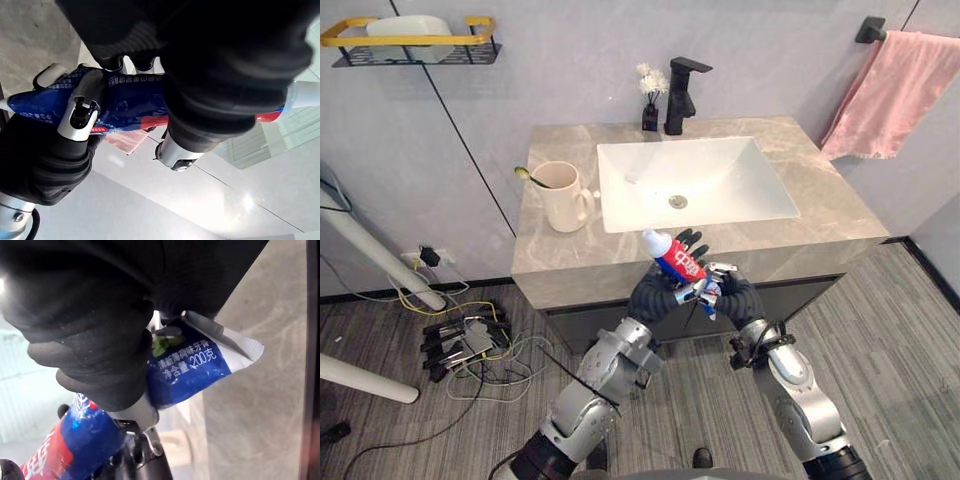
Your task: Organize washtable
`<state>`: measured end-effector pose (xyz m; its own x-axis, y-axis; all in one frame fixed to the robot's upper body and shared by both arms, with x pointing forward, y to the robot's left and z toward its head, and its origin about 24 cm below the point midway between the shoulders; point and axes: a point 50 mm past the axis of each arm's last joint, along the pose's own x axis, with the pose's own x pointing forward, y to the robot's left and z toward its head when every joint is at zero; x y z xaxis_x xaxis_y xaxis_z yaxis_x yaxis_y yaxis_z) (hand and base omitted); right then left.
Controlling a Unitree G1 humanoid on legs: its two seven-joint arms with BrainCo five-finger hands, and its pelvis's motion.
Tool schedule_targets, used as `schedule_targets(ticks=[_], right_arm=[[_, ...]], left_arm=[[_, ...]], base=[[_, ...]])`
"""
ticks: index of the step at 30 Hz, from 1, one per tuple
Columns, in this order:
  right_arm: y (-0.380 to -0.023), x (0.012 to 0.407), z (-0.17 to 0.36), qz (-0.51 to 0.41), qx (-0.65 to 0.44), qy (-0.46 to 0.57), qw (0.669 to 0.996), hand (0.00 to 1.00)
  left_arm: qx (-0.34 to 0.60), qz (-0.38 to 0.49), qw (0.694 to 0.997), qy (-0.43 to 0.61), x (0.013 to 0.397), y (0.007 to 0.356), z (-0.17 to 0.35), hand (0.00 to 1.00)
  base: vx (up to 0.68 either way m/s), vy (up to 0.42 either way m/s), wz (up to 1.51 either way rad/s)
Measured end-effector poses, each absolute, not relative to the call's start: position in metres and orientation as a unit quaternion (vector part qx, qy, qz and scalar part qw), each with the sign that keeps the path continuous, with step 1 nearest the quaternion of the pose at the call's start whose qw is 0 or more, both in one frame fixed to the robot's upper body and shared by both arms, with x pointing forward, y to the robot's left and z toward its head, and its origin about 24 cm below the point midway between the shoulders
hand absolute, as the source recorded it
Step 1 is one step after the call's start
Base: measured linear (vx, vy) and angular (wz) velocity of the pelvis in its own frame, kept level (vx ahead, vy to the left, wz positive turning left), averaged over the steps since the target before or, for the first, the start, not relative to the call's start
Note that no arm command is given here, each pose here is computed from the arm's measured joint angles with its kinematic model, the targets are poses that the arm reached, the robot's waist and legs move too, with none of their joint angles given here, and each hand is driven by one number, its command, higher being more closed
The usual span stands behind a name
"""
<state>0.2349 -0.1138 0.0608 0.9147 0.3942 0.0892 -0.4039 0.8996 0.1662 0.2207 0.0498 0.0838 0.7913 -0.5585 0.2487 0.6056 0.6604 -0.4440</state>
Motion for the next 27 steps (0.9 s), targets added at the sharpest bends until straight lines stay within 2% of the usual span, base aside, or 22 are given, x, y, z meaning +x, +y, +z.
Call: schedule_targets(ticks=[1, 14, 15, 22, 27], right_arm=[[-0.114, 0.235, 0.06, 0.206, 0.09, -0.024, 0.974, 1.0], [-0.109, 0.233, 0.058, 0.219, 0.087, -0.018, 0.972, 1.0], [-0.109, 0.233, 0.058, 0.22, 0.087, -0.018, 0.972, 0.0], [-0.109, 0.228, 0.052, 0.223, 0.1, -0.004, 0.97, 0.0], [-0.109, 0.216, 0.026, 0.205, 0.165, 0.049, 0.964, 0.0]], left_arm=[[-0.257, -0.321, 0.911, -0.044, 0.22, 0.05, 0.083, 1.0], [-0.254, -0.303, 0.918, -0.038, 0.22, 0.053, 0.08, 1.0], [-0.254, -0.303, 0.918, -0.038, 0.22, 0.054, 0.08, 1.0], [-0.245, -0.306, 0.919, -0.034, 0.221, 0.052, 0.079, 1.0], [-0.193, -0.335, 0.922, -0.031, 0.223, 0.043, 0.081, 1.0]], base=[[0.0, 0.0, 0.0], [0.0, 0.0, 0.0], [0.0, 0.0, 0.0], [0.0, 0.0, 0.0], [0.0, 0.0, 0.0]])
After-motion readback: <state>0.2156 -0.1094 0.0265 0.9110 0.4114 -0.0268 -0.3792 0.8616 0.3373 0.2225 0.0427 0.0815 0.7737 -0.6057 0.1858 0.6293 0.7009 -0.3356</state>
